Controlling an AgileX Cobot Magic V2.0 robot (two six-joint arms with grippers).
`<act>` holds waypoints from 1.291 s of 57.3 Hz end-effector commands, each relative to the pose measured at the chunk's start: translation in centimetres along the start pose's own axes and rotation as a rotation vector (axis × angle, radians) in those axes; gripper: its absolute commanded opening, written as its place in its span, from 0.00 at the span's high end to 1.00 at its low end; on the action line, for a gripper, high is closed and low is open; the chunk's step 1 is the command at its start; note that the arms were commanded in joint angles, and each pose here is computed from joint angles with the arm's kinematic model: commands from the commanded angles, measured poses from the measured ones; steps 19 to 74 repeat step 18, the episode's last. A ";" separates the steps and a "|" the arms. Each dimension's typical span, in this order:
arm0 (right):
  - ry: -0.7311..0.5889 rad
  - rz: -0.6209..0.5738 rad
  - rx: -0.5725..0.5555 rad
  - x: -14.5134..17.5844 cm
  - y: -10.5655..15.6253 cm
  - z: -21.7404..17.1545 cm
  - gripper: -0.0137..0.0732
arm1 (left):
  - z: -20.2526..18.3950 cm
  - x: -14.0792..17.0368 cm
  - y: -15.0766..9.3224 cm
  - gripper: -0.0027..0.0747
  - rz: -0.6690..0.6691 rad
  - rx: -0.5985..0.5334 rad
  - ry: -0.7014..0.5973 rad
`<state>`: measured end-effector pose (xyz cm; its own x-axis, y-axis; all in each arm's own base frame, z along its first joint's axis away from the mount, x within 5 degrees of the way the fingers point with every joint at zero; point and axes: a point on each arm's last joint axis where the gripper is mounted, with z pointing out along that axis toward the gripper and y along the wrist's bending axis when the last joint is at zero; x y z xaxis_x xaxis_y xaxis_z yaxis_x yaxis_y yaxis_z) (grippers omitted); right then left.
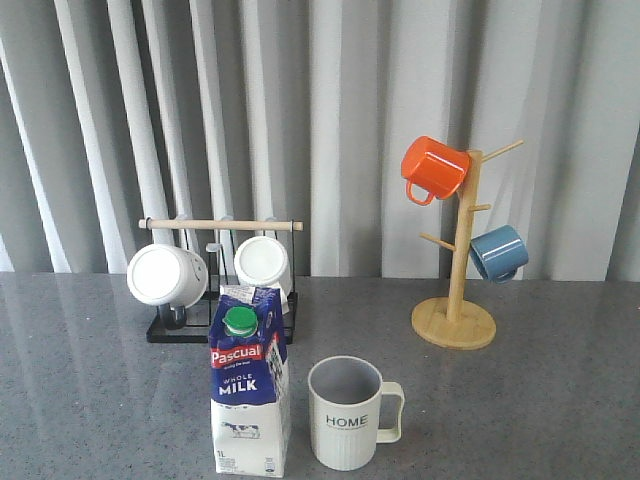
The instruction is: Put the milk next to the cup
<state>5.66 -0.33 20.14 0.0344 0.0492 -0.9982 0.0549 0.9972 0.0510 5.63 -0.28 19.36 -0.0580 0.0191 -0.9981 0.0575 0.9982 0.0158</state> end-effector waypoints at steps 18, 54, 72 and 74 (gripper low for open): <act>-0.072 -0.011 0.001 -0.4 0.0 -0.1 0.85 | -0.2 -1.2 0.0 0.97 -0.001 0.006 -0.093; -0.072 -0.011 0.001 -0.4 0.0 -0.1 0.85 | -0.2 -1.2 0.0 0.97 -0.001 0.006 -0.093; -0.072 -0.011 0.001 -0.4 0.0 -0.1 0.85 | -0.2 -1.2 0.0 0.97 -0.001 0.006 -0.093; -0.072 -0.011 0.001 -0.4 0.0 -0.1 0.85 | -0.2 -1.2 0.0 0.97 -0.001 0.006 -0.093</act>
